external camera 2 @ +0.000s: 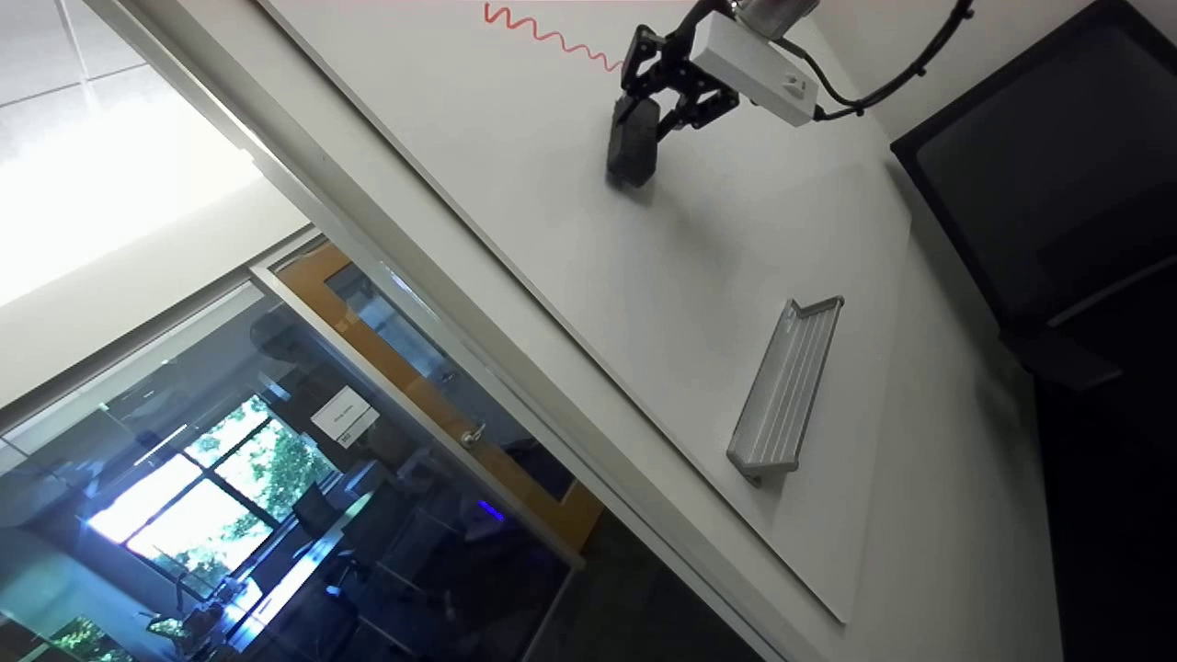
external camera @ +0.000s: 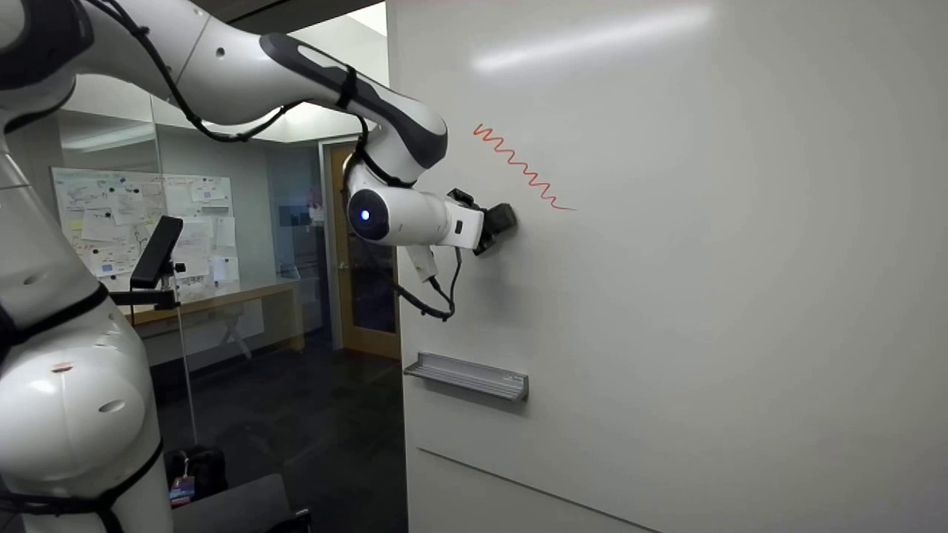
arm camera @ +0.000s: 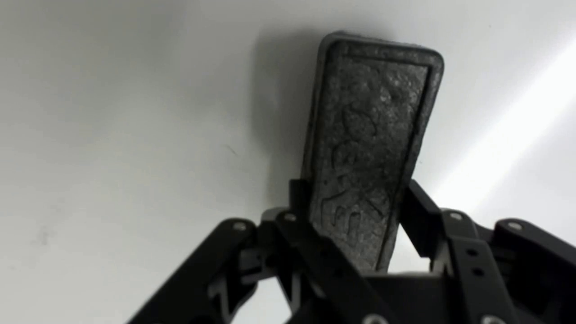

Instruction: Use the duster to clean the whiteboard

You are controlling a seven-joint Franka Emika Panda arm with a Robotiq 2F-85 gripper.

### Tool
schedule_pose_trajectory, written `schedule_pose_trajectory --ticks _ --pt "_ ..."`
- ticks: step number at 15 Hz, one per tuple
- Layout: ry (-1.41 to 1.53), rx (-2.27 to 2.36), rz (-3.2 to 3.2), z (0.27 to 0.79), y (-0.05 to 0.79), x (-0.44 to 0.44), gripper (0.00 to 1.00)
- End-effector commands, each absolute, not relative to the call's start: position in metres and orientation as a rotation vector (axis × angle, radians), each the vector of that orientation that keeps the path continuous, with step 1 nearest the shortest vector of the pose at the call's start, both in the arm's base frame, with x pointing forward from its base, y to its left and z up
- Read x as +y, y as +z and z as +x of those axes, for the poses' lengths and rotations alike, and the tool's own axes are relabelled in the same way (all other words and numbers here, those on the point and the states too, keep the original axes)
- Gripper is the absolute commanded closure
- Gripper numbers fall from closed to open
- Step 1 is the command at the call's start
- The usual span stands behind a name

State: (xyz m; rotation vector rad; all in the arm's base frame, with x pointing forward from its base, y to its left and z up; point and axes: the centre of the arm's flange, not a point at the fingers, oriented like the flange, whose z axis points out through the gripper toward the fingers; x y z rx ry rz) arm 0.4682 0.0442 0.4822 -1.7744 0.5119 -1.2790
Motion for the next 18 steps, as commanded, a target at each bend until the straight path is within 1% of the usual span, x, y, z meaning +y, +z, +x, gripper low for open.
schedule_pose_trajectory --ticks 1,4,9,18 --pt "-1.339 0.439 -1.798 0.493 0.536 0.042 0.71" --pt "-1.384 0.381 -1.799 0.503 0.572 0.041 0.71" --pt "-1.433 0.344 -1.772 0.505 0.613 0.044 0.71" --pt "-1.418 0.281 -1.675 0.501 0.660 0.069 0.71"
